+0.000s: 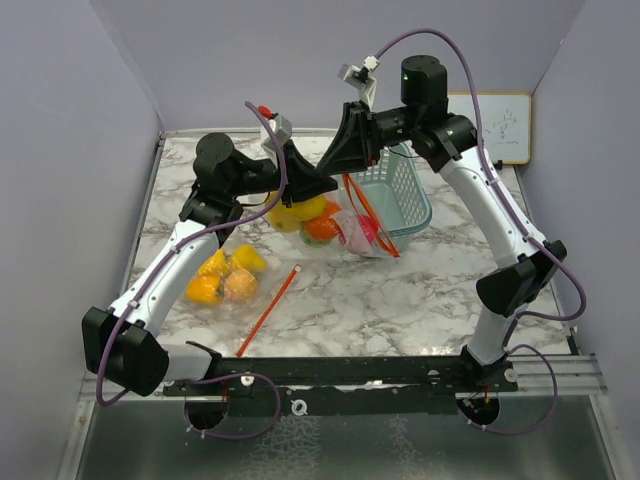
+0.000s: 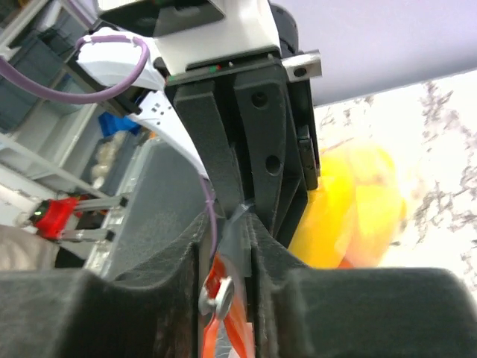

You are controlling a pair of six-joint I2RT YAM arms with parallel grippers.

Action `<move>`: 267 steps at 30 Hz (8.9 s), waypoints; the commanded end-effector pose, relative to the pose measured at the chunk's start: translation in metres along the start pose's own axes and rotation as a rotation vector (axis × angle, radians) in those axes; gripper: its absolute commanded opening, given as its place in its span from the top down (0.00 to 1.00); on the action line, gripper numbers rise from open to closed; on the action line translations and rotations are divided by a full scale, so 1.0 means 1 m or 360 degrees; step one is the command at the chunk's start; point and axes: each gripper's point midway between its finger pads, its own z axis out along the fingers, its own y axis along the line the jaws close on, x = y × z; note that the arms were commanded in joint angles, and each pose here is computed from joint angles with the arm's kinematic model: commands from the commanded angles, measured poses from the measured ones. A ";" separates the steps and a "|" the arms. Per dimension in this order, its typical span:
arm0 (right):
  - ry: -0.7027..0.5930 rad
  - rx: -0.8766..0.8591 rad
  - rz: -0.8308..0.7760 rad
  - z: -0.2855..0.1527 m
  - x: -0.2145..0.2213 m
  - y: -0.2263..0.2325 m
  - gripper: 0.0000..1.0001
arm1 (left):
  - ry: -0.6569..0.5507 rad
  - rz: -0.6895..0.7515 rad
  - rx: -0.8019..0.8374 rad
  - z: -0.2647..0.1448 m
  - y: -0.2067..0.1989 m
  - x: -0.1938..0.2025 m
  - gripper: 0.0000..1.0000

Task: Place the food in the zip-top bag and seal the zipper
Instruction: Zip the zipper food storage bag at the center of the board.

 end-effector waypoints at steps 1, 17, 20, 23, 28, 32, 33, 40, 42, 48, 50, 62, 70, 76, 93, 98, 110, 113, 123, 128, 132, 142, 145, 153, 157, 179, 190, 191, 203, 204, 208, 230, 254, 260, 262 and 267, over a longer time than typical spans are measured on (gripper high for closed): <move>-0.0063 0.0171 -0.0153 -0.001 -0.024 0.007 0.69 | -0.0038 -0.0006 -0.0213 -0.002 0.021 -0.010 1.00; -0.0174 0.0475 -0.0410 -0.044 -0.039 0.000 0.39 | -0.0139 0.0035 -0.0369 -0.015 0.024 -0.037 1.00; -0.0172 0.0458 -0.0402 -0.043 -0.038 -0.004 0.38 | -0.0145 0.0036 -0.0362 -0.016 0.021 -0.038 1.00; -0.0183 0.0474 -0.0391 -0.042 -0.041 -0.011 0.38 | -0.0147 0.0042 -0.0356 -0.016 0.018 -0.039 1.00; -0.0201 0.0485 -0.0359 -0.041 -0.044 -0.020 0.39 | -0.0147 0.0036 -0.0347 -0.017 0.014 -0.039 1.00; -0.0234 0.0509 -0.0321 -0.040 -0.047 -0.026 0.40 | -0.0155 0.0034 -0.0341 -0.018 0.012 -0.040 1.00; -0.0240 0.0525 -0.0303 -0.040 -0.048 -0.030 0.41 | -0.0155 0.0035 -0.0341 -0.018 0.012 -0.040 1.00; -0.0261 0.0432 -0.0217 -0.035 -0.049 -0.029 0.64 | -0.0153 0.0027 -0.0344 -0.018 0.013 -0.037 1.00; -0.0248 0.0414 -0.0193 -0.034 -0.046 -0.029 0.66 | -0.0152 0.0022 -0.0349 -0.018 0.014 -0.036 1.00; -0.0259 0.0414 -0.0186 -0.034 -0.048 -0.026 0.58 | -0.0154 0.0027 -0.0351 -0.018 0.015 -0.037 1.00; -0.0267 0.0414 -0.0180 -0.034 -0.049 -0.026 0.56 | -0.0152 0.0026 -0.0351 -0.018 0.016 -0.036 1.00; -0.0251 0.0417 -0.0103 -0.032 -0.043 -0.034 0.90 | -0.0153 0.0023 -0.0357 -0.017 0.017 -0.037 1.00; -0.0194 0.0548 -0.0105 -0.038 -0.030 -0.050 0.95 | -0.0151 0.0069 -0.0390 -0.022 0.016 -0.045 1.00; -0.0106 0.0645 -0.0088 -0.043 -0.008 -0.067 0.95 | -0.0170 0.0102 -0.0418 -0.027 0.015 -0.051 1.00; -0.0218 0.0302 -0.0191 -0.037 -0.038 -0.028 0.97 | -0.0169 0.0075 -0.0372 -0.026 0.019 -0.042 1.00; -0.0219 0.0168 -0.0197 -0.034 -0.043 -0.015 0.97 | -0.0172 0.0071 -0.0369 -0.024 0.022 -0.044 1.00; -0.0204 0.0128 -0.0138 -0.033 -0.036 -0.014 0.97 | -0.0227 0.0024 -0.0291 -0.015 0.023 -0.048 0.75; -0.0208 0.0149 -0.0118 -0.033 -0.036 -0.017 0.97 | -0.0234 -0.0003 -0.0224 -0.012 0.018 -0.046 0.78; -0.0209 0.0195 -0.0074 -0.033 -0.035 -0.025 0.98 | -0.0219 -0.0066 0.0002 -0.001 -0.004 -0.040 1.00; -0.0208 0.0257 -0.0070 -0.034 -0.033 -0.031 0.98 | -0.0139 -0.0114 -0.0146 0.000 0.012 -0.040 1.00; -0.0186 0.0368 -0.0063 -0.037 -0.027 -0.044 0.97 | -0.0103 -0.0016 -0.0449 -0.011 0.037 -0.051 1.00; -0.0147 0.0436 -0.0096 -0.041 -0.018 -0.047 0.97 | -0.0072 0.0016 -0.0780 -0.031 0.066 -0.050 1.00; -0.0131 0.0509 -0.0080 -0.046 -0.011 -0.057 0.97 | -0.0089 0.0057 -0.0798 -0.035 0.063 -0.056 1.00; -0.0125 0.0497 -0.0058 -0.047 -0.004 -0.067 0.97 | -0.0244 0.0074 -0.0718 -0.044 0.046 -0.081 1.00; -0.0131 0.0505 -0.0077 -0.047 -0.005 -0.069 0.95 | -0.0272 0.0042 -0.0711 -0.048 0.045 -0.082 1.00; -0.0354 0.0396 -0.0253 -0.040 -0.064 -0.059 0.45 | -0.0307 -0.0098 -0.0657 -0.040 0.055 -0.069 1.00; -0.0381 0.0319 -0.0292 -0.020 -0.070 -0.059 0.46 | -0.0295 -0.0112 -0.0653 -0.039 0.057 -0.066 1.00; -0.0383 0.0301 -0.0291 -0.019 -0.071 -0.058 0.47 | -0.0293 -0.0113 -0.0654 -0.039 0.058 -0.066 1.00; -0.0328 0.0238 -0.0227 -0.016 -0.059 -0.059 0.85 | -0.0291 -0.0105 -0.0661 -0.039 0.060 -0.066 1.00; -0.0328 0.0241 -0.0228 -0.015 -0.059 -0.059 0.83 | -0.0293 -0.0103 -0.0661 -0.039 0.061 -0.066 1.00; -0.0325 0.0231 -0.0230 -0.015 -0.060 -0.057 0.71 | -0.0289 -0.0110 -0.0658 -0.038 0.061 -0.064 1.00; -0.0306 0.0293 -0.0181 -0.017 -0.053 -0.062 0.71 | -0.0309 -0.0095 -0.0657 -0.041 0.054 -0.070 1.00; -0.0303 0.0268 -0.0151 -0.014 -0.054 -0.057 0.98 | -0.0318 -0.0103 -0.0667 -0.043 0.052 -0.069 1.00; -0.0229 0.0464 -0.0147 -0.022 -0.037 -0.075 0.98 | -0.0326 -0.0065 -0.0703 -0.047 0.049 -0.075 1.00; -0.0198 0.0505 -0.0144 -0.024 -0.030 -0.081 0.98 | -0.0339 -0.0052 -0.0714 -0.050 0.048 -0.079 1.00; -0.0203 0.0570 -0.0144 -0.035 -0.025 -0.088 0.98 | -0.0357 -0.0035 -0.0721 -0.054 0.045 -0.088 1.00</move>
